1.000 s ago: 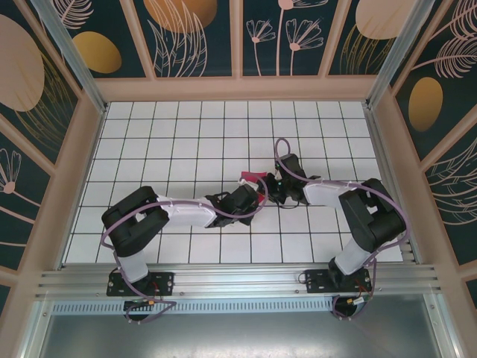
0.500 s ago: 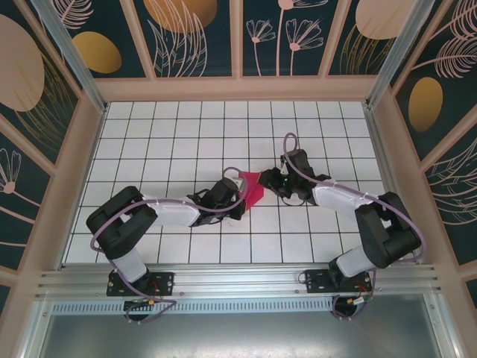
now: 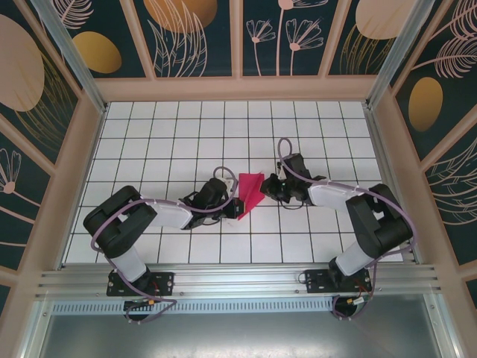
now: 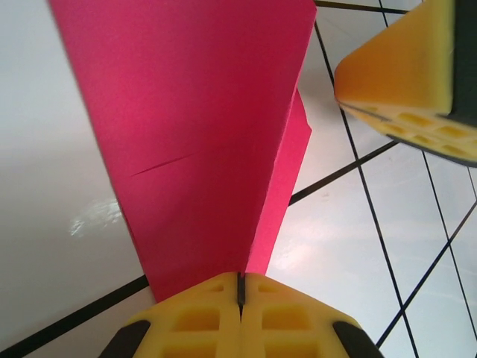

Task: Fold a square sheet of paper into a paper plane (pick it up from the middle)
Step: Fourth fold the wing at the center of the table.

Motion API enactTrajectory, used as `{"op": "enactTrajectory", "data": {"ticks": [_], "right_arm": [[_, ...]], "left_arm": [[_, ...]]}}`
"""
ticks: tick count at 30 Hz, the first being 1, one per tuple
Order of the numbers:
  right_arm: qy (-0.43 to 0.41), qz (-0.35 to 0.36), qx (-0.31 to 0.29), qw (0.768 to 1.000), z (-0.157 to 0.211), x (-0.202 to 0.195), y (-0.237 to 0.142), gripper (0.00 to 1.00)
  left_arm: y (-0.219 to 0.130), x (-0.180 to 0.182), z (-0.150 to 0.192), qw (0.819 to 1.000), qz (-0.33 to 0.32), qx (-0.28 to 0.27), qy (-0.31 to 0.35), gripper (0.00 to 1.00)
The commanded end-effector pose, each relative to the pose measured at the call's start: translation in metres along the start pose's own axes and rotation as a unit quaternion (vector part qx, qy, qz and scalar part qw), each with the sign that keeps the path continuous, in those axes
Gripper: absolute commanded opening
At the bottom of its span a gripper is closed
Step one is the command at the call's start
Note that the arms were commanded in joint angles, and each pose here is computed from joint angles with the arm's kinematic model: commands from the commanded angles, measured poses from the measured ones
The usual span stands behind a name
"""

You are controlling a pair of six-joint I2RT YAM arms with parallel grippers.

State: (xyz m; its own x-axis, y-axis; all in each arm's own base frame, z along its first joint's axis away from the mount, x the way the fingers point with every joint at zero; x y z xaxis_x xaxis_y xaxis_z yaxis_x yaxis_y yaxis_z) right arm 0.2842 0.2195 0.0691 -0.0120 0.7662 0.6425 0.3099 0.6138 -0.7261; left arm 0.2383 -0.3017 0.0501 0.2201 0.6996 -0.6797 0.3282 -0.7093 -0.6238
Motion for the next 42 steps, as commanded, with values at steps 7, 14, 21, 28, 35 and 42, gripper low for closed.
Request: {"op": "enactTrajectory", "data": {"ticks": [7, 14, 21, 28, 35, 42], "right_arm": [[-0.031, -0.019, 0.023, 0.999, -0.005, 0.016, 0.021, 0.08], [-0.026, 0.008, 0.041, 0.999, 0.002, 0.001, 0.034, 0.06], [-0.018, 0.029, 0.052, 0.998, 0.011, -0.011, 0.038, 0.06], [-0.019, 0.035, 0.053, 0.998, 0.012, -0.013, 0.037, 0.06], [-0.021, 0.034, 0.05, 0.998, 0.008, -0.009, 0.037, 0.06], [-0.03, 0.033, 0.055, 0.998, 0.01, -0.002, 0.038, 0.06]], "left_arm": [[-0.009, -0.004, -0.004, 0.998, 0.043, -0.032, -0.041, 0.0], [-0.015, 0.003, -0.005, 0.996, 0.05, -0.049, -0.063, 0.0], [-0.021, 0.009, -0.003, 0.993, 0.048, -0.063, -0.087, 0.0], [-0.02, 0.017, 0.0, 0.993, 0.034, -0.065, -0.095, 0.0], [-0.021, 0.026, 0.002, 0.992, 0.014, -0.07, -0.105, 0.0], [-0.02, 0.028, 0.002, 0.991, 0.012, -0.072, -0.112, 0.0]]}}
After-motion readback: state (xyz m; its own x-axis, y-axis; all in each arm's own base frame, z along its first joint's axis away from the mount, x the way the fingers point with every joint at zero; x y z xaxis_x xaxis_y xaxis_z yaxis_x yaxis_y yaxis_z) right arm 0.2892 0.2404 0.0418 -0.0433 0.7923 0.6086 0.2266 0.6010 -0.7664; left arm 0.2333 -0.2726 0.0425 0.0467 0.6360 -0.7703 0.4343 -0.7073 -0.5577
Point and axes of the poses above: each hand's point on the last joint's axis, 136 mm out from that joint toward the fingers, its own y axis out along the fingers, its own x axis along the line the jaws close on, z = x × y, the point moved 3 cm from there along -y, back along the fingers, and after that the axes turned 6 degrees about -y, right-handed, at the moved point
